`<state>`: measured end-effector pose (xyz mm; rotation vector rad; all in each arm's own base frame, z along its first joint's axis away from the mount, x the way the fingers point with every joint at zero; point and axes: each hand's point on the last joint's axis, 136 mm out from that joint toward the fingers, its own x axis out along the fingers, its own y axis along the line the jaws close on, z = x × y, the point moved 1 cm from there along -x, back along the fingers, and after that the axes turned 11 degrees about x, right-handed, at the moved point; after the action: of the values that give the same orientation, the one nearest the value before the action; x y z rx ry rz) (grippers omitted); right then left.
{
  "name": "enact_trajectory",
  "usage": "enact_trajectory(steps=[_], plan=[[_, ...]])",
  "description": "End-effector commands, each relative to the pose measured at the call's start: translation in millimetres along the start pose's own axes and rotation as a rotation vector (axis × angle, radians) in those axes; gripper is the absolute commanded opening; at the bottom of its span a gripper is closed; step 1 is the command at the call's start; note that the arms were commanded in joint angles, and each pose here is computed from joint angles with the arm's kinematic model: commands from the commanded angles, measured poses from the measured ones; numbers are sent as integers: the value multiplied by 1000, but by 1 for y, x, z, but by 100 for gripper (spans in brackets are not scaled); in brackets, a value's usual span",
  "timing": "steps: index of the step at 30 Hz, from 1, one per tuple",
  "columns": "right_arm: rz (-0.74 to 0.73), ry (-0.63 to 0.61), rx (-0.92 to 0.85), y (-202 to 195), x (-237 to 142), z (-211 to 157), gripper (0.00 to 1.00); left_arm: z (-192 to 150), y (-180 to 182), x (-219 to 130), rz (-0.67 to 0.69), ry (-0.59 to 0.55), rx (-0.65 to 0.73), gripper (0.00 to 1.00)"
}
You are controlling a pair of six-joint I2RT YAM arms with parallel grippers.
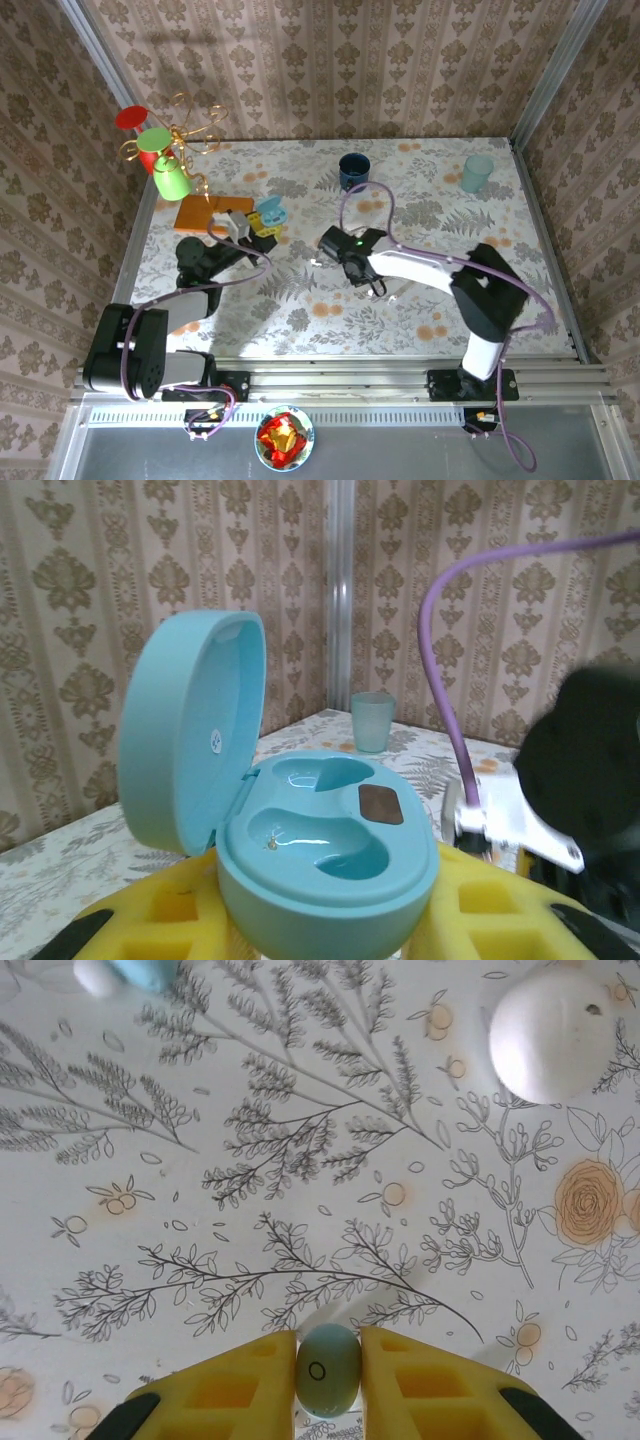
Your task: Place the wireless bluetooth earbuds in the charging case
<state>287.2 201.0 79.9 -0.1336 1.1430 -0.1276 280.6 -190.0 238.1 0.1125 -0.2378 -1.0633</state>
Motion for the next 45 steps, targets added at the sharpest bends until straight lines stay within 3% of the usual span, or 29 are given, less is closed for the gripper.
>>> enact_trajectory(steps=[1,8,12,18,28,34,45], plan=[[164,13,94,1,-9,4,23,-1,-12,5,-37,-10,39,33],[358,3,266,-17,-28,8,23,-16,-29,14,-57,17,41,32],[470,-92,298,-25,-54,19,22,-18,-43,21,-113,14,35,32],[659,-198,190,-20,-96,23,22,-21,-69,28,-207,13,9,32],[1019,-224,13,19,-174,29,21,-18,-104,31,-371,-11,-2,32],[1110,-250,-60,37,-199,36,21,-20,-105,31,-377,-8,-5,32],[1116,-258,-163,67,-208,50,21,-17,-111,29,-408,-16,-9,32]])
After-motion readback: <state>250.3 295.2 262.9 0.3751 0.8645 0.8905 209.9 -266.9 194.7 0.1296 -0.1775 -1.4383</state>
